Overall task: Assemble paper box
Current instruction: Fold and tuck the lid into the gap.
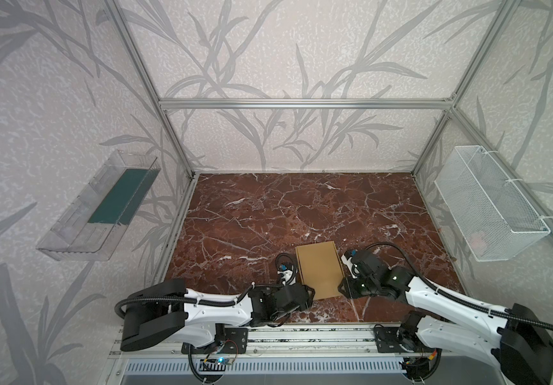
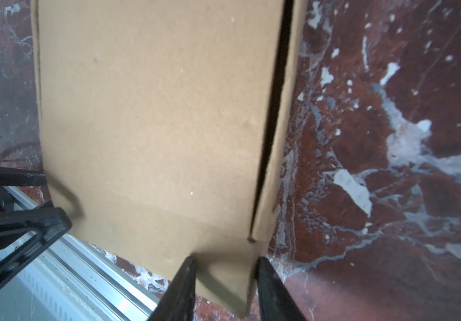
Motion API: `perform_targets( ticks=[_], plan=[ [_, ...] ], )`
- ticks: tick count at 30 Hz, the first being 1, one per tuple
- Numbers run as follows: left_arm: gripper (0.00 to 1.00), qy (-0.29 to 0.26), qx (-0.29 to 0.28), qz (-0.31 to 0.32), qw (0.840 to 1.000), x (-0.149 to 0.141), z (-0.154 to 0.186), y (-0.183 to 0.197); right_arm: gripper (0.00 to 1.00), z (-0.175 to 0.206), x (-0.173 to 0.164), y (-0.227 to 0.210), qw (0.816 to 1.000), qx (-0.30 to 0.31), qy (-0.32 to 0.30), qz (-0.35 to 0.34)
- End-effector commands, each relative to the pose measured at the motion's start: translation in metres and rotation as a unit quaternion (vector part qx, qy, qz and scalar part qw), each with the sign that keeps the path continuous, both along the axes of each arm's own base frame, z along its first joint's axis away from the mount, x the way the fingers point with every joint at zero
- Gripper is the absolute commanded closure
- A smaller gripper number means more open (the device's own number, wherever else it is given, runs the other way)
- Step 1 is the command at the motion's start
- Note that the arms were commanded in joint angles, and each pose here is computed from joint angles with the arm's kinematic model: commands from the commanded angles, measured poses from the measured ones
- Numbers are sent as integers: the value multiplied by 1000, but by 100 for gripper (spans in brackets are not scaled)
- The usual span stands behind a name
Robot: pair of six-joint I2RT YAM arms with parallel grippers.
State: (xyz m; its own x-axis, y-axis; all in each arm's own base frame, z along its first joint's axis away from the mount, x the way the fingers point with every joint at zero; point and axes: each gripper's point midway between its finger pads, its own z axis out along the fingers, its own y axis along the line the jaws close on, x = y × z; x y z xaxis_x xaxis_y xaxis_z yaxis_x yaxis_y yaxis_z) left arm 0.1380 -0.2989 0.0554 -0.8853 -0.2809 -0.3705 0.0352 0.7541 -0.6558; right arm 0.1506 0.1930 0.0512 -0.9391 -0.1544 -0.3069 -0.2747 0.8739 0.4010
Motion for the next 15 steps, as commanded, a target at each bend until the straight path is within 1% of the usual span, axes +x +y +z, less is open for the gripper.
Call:
perform_targets(
  ticks=[1, 15],
  plan=[
    [52, -11, 3, 13, 1000, 2, 0, 8, 63, 6, 0, 1, 1000, 0, -5, 6],
    [53, -18, 15, 12, 1000, 4, -3, 10, 63, 6, -1, 1, 1000, 1, -3, 5]
  ],
)
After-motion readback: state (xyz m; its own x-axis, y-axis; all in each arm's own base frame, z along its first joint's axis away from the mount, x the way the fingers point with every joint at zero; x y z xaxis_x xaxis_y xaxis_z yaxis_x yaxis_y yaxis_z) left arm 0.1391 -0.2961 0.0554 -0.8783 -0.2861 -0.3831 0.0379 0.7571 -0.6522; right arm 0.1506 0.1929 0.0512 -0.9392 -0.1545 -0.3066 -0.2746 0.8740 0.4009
